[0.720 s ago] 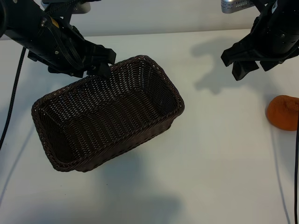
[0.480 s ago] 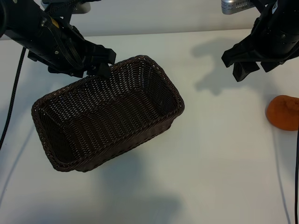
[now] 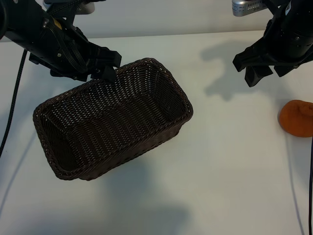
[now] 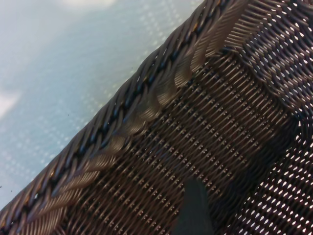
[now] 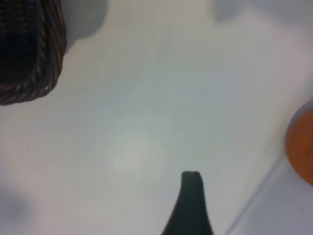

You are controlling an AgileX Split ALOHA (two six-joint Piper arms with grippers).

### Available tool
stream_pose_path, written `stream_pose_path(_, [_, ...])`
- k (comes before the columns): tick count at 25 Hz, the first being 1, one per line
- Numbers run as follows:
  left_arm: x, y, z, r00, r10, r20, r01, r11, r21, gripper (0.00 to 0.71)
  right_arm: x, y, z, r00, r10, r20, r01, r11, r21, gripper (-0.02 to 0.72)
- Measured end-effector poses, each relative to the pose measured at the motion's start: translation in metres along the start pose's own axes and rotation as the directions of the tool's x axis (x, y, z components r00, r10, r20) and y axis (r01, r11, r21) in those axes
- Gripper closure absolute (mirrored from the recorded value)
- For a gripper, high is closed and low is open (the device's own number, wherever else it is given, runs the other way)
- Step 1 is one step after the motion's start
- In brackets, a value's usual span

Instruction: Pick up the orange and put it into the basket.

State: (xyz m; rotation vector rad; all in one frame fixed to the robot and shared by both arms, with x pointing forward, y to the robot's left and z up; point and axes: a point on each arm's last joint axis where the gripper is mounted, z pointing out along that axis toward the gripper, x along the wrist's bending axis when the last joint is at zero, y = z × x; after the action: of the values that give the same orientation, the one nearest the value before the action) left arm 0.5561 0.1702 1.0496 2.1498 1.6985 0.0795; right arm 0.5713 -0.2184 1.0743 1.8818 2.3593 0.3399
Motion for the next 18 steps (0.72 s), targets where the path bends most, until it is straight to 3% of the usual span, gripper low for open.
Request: stream_pose_path(18, [0.0000, 0.0012, 0.0000, 1.000, -0.016, 0.001, 0.016, 1.000, -0.014, 0.117, -0.0001, 0.0000, 0.0003, 1.000, 0.000, 0.001, 0.000, 1.000, 0.002, 0.124])
